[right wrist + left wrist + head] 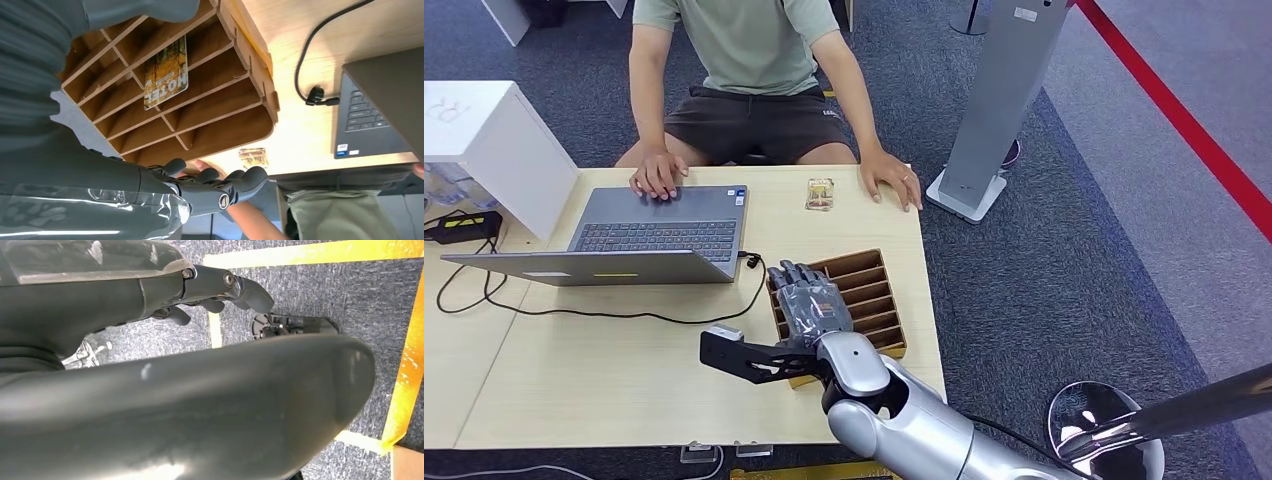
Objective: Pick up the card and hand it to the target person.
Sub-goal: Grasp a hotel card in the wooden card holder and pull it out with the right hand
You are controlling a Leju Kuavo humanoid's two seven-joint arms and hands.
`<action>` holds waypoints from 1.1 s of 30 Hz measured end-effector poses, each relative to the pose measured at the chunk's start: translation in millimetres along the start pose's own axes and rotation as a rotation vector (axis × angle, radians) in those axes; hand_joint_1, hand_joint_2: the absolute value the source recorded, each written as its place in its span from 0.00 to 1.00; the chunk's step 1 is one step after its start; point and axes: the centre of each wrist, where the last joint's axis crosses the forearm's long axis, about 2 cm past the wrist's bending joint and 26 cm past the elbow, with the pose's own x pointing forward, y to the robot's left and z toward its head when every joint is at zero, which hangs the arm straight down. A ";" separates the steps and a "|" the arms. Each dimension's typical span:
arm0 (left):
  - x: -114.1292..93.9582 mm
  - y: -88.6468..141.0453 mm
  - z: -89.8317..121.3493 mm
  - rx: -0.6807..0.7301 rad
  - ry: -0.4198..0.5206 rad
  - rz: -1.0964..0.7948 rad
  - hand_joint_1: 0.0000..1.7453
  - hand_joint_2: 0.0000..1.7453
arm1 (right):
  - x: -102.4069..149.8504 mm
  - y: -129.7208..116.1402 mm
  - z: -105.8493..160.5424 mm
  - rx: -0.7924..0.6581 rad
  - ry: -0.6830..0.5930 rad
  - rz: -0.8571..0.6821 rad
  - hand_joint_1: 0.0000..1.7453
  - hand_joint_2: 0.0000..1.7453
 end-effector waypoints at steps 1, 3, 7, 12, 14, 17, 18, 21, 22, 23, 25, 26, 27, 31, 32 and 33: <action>-0.2 0.0 0.0 0.000 -0.001 0.000 0.00 0.00 | -0.6 0.9 0.3 -0.002 0.006 0.000 0.25 1.00; -0.6 0.1 0.0 0.000 -0.003 0.000 0.00 0.00 | -2.4 1.9 0.7 -0.011 0.020 -0.001 0.31 1.00; -1.5 0.4 0.0 0.001 -0.002 -0.001 0.00 0.00 | -8.2 1.9 0.8 -0.033 0.047 0.003 0.42 1.00; -3.2 0.8 -0.1 0.002 0.011 -0.001 0.00 0.00 | -18.7 -0.4 2.1 -0.058 0.074 0.006 0.49 1.00; -3.5 0.9 -0.1 0.003 0.013 -0.001 0.00 0.00 | -22.7 -1.4 3.0 -0.065 0.084 0.005 0.49 1.00; -3.7 0.9 -0.1 0.003 0.014 -0.004 0.00 0.00 | -28.2 -2.8 4.6 -0.074 0.097 0.002 0.48 1.00; -3.7 0.9 -0.1 0.003 0.014 -0.006 0.00 0.00 | -29.9 -3.1 5.2 -0.076 0.102 0.001 0.49 1.00; -3.8 0.9 -0.1 0.002 0.014 -0.012 0.00 0.00 | -35.0 -3.9 6.7 -0.077 0.115 0.005 0.50 1.00; -3.8 0.9 -0.1 0.002 0.014 -0.014 0.00 0.00 | -36.7 -3.9 6.9 -0.076 0.120 0.008 0.49 1.00; -3.8 0.9 -0.1 0.002 0.013 -0.015 0.00 0.00 | -38.4 -3.8 7.0 -0.074 0.124 0.010 0.49 1.00; -3.8 0.9 -0.1 0.001 0.013 -0.017 0.00 0.00 | -41.1 -3.4 7.2 -0.070 0.132 0.011 0.49 1.00; -3.8 0.8 -0.1 0.000 0.013 -0.017 0.00 0.00 | -42.0 -3.1 7.3 -0.069 0.134 0.011 0.49 1.00; -3.8 0.7 -0.1 0.000 0.013 -0.017 0.00 0.00 | -42.6 -2.8 7.3 -0.068 0.135 0.011 0.48 1.00; -3.8 0.7 -0.1 -0.001 0.013 -0.013 0.00 0.00 | -43.8 -2.0 7.1 -0.058 0.137 0.002 0.46 1.00; -3.8 0.6 -0.1 -0.001 0.013 -0.013 0.00 0.00 | -44.0 -1.6 7.0 -0.055 0.138 0.000 0.46 1.00; -3.8 0.6 -0.1 -0.001 0.013 -0.012 0.00 0.00 | -44.3 -1.2 6.8 -0.052 0.139 -0.001 0.46 1.00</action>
